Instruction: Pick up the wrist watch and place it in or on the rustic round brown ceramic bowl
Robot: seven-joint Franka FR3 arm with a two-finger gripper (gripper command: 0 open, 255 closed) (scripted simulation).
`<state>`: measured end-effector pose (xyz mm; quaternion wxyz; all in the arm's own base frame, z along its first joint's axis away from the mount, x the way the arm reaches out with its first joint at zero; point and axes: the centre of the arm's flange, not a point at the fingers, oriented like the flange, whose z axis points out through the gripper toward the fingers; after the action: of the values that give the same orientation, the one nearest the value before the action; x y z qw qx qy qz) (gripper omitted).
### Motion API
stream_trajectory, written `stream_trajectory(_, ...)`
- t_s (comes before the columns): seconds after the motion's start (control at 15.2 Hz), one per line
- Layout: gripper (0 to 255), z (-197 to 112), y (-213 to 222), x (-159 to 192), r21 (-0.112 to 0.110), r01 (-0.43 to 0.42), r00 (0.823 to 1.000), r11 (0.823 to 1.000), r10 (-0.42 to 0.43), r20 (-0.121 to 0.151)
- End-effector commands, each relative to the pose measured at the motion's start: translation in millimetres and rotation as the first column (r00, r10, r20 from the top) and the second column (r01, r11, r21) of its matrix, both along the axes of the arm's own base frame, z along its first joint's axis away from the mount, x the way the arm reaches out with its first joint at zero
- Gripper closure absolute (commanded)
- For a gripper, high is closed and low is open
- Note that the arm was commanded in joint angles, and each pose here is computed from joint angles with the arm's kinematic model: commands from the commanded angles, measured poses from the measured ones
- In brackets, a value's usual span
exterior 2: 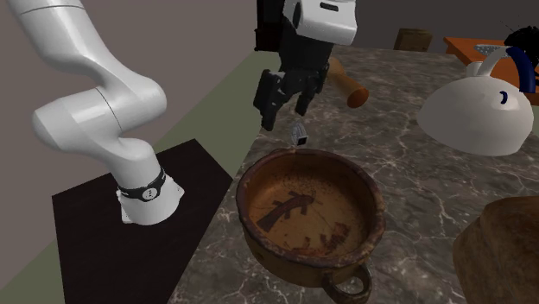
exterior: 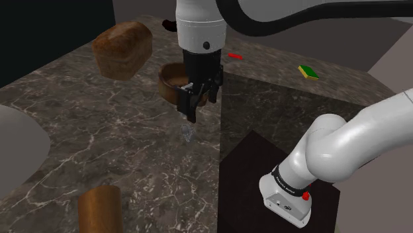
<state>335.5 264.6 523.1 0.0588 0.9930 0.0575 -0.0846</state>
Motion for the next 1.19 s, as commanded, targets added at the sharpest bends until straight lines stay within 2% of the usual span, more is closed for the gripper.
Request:
stream_trajectory(0.0, 0, -8.2, 29.6, -0.3, -0.007, 0.005, 1.0, 1.0, -0.005, -0.018)
stream_trajectory(0.2, 0, -19.6, 60.5, 1.3, -0.017, 0.008, 0.999, 1.0, -0.009, -0.039)
stream_trajectory(0.66, 0, -58.4, 54.9, -6.7, -0.017, 0.008, 0.999, 1.0, -0.009, -0.039)
stream_trajectory(1.12, 0, -58.4, 54.9, -6.7, -0.017, 0.008, 0.999, 1.0, -0.009, -0.039)
